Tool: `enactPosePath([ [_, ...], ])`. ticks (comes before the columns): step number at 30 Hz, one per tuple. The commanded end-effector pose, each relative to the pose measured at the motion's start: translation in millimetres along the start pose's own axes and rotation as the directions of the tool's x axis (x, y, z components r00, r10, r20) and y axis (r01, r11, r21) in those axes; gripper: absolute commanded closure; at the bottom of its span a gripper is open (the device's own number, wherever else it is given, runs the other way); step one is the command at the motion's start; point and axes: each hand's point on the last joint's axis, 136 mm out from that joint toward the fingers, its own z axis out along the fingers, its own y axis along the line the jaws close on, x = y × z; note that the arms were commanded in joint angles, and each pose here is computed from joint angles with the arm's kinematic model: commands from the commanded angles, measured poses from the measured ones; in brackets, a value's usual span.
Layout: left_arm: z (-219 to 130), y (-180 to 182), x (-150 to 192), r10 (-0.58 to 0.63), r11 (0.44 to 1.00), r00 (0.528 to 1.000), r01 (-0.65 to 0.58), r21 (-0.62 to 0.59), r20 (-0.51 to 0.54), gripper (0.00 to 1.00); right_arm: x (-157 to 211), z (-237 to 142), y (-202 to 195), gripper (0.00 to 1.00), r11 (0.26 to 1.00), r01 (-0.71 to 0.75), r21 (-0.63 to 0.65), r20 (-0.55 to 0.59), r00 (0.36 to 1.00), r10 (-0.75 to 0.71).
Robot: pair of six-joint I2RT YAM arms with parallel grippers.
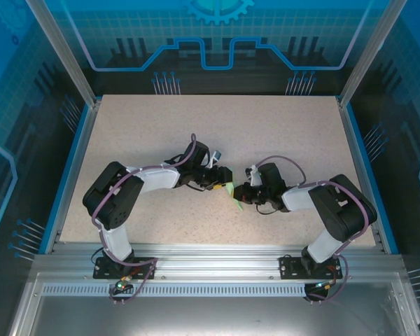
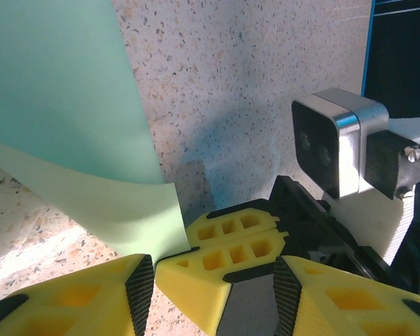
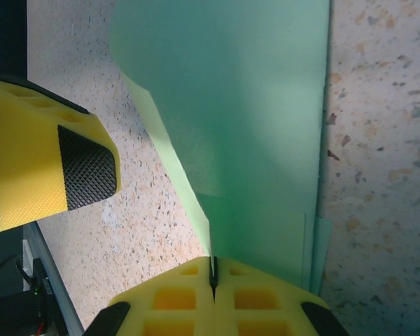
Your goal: Fold a paper plane with a square sheet of paper (pick it up from the middle)
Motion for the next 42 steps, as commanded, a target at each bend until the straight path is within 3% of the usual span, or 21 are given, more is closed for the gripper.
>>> enactPosePath([
  [1, 1, -12, -4, 0.056, 0.998, 0.998, -0.056, 0.031, 0.000, 0.47, -8, -5, -2, 0.94, 0.999, -0.051, 0.000, 0.030, 0.998, 0.051],
  [19, 22, 3, -12, 0.067, 0.998, 0.997, -0.067, 0.002, -0.028, 0.47, -3, -7, -9, 0.85, 0.997, -0.056, 0.056, 0.018, 0.998, 0.055],
  [35, 29, 10, -12, 0.060, 0.998, 0.997, -0.061, -0.023, -0.050, 0.49, -5, -22, -9, 0.59, 0.987, 0.018, 0.160, -0.002, 1.000, -0.018],
  [42, 29, 10, -12, 0.057, 0.998, 0.997, -0.058, -0.023, -0.051, 0.49, -2, -22, -13, 0.54, 0.979, 0.052, 0.195, -0.039, 0.998, -0.046],
])
